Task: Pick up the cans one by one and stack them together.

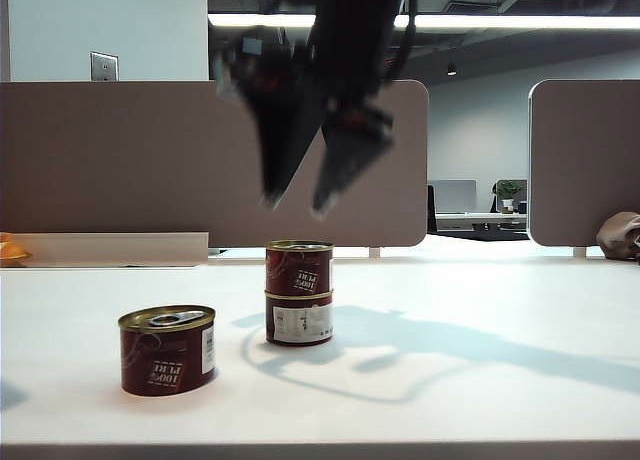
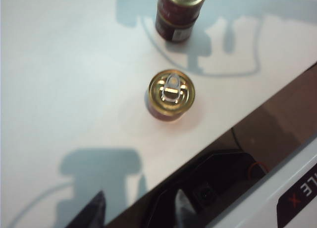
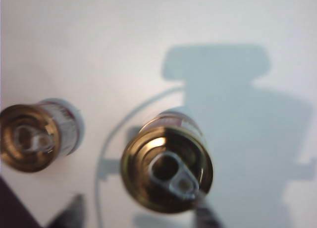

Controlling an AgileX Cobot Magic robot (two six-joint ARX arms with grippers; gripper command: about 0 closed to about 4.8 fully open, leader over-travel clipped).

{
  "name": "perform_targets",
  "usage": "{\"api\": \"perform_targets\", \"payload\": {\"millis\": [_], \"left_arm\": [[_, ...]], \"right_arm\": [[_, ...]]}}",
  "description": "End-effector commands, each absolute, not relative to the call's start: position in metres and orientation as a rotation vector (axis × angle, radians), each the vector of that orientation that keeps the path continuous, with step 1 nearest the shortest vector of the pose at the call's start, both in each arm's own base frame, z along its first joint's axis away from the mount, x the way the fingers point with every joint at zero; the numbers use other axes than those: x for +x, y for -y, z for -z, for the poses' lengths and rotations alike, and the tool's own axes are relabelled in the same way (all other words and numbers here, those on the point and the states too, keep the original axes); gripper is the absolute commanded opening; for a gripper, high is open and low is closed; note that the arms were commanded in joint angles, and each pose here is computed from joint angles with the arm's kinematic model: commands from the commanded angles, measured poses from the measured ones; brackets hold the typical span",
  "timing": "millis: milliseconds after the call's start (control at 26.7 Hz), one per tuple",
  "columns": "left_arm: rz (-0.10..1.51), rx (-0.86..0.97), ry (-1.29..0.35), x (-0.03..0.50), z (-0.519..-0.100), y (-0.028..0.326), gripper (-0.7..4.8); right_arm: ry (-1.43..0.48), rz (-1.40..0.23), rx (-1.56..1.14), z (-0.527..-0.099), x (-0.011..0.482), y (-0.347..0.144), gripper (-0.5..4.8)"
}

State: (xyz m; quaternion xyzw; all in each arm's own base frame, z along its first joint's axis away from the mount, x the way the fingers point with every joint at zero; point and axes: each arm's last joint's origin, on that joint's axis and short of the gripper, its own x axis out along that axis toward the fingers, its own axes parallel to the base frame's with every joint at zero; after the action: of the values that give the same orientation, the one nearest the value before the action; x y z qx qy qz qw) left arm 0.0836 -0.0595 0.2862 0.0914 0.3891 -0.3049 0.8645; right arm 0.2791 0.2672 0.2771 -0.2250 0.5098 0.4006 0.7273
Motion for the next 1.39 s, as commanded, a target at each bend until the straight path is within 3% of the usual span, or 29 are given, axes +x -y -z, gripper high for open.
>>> {"api": "perform_targets", "payload": {"millis": [37,225,449,599,861,974,1011,1386], "left_arm": [[0.649,0.203,-0.783,0.093,-0.288,0.066,1.96],[0.680,0.251,-0.832,0.112,-0.280,0.079,2.70],[0.723,0.308,-0.914,0.142,-0.261,0.100,3.49],[0.811,0.264,-0.944,0.163,-0.246,0.118,3.50],[0.821,0.258,-0.945,0.178,-0.236,0.128,3.58],[0.822,0.255,-0.947,0.182,-0.231,0.132,4.50],[0.821,0.256,-0.952,0.184,-0.229,0.133,4.58],[0.807,0.285,-1.046,0.196,-0.206,0.140,4.58]], "right_arm": [[-1.071,-0.896,-0.484,-0.307,0.265,-0.257,0.68],[-1.002,-0.909,-0.457,-0.348,0.238,-0.236,-0.06],[-0.837,-0.926,-0.384,-0.405,0.195,-0.200,-0.06],[-0.749,-0.944,-0.331,-0.435,0.157,-0.171,-0.06],[-0.782,-0.958,-0.298,-0.445,0.126,-0.152,-0.06],[-0.762,-0.987,-0.285,-0.450,0.115,-0.149,-0.06],[-0.756,-0.995,-0.283,-0.451,0.112,-0.148,-0.06],[-0.707,-0.968,-0.285,-0.458,0.087,-0.147,-0.06]]}}
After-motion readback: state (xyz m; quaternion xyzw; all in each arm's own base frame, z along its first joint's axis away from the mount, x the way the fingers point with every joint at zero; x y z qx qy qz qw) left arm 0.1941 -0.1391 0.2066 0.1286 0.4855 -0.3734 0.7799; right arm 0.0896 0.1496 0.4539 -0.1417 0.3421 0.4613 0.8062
